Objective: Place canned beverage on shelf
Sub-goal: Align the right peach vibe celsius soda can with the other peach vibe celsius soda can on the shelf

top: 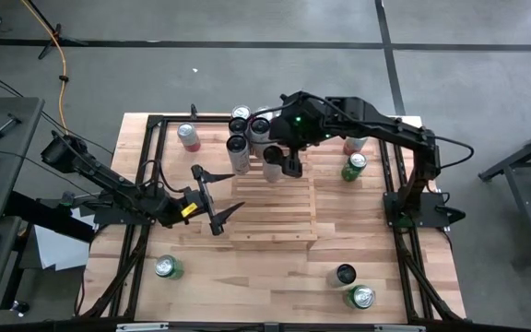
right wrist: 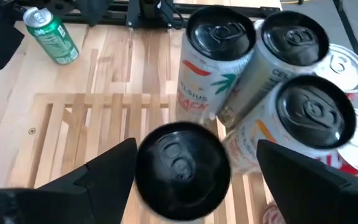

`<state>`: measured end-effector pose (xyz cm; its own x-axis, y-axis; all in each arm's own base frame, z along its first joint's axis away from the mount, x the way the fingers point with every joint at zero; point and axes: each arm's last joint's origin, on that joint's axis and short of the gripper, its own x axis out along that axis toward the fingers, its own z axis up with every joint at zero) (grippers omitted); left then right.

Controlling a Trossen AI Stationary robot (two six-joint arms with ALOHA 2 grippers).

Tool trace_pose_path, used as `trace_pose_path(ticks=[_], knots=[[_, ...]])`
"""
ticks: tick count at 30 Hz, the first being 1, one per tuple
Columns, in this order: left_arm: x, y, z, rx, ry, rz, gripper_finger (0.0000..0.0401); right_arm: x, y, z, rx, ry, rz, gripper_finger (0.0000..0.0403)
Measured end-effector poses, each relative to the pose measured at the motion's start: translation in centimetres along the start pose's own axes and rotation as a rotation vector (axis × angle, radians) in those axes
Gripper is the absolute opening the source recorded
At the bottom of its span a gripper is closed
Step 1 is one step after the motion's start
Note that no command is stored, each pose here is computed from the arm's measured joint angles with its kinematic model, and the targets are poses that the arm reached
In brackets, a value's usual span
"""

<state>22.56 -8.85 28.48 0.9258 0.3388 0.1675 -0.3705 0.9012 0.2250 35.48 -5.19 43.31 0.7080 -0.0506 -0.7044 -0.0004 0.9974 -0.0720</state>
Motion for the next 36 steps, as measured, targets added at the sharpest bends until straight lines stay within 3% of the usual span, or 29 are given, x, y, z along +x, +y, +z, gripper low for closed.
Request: trace_pose_path(ticks=[14,25,31,36], knots=[[0.0,0.0,-0.1,0.004,0.006,0.002,0.0349,-3.3,1.3,-0.1,0.000,-0.045,0.027,0.0316],[-0.2,-0.3,0.2,-0.010,0.002,-0.015,0.0349,-1.0,2.5,-0.7,-0.037,0.006,0.061,0.0316],[-0.6,-0.8,0.7,0.028,0.019,-0.020,0.0349,-0.2,1.9,-1.2,-0.048,0.032,-0.021,0.0316],[-0.5,-0.9,1.0,0.037,0.032,-0.013,0.0349,-0.2,1.8,-0.9,-0.062,0.007,-0.023,0.0316]])
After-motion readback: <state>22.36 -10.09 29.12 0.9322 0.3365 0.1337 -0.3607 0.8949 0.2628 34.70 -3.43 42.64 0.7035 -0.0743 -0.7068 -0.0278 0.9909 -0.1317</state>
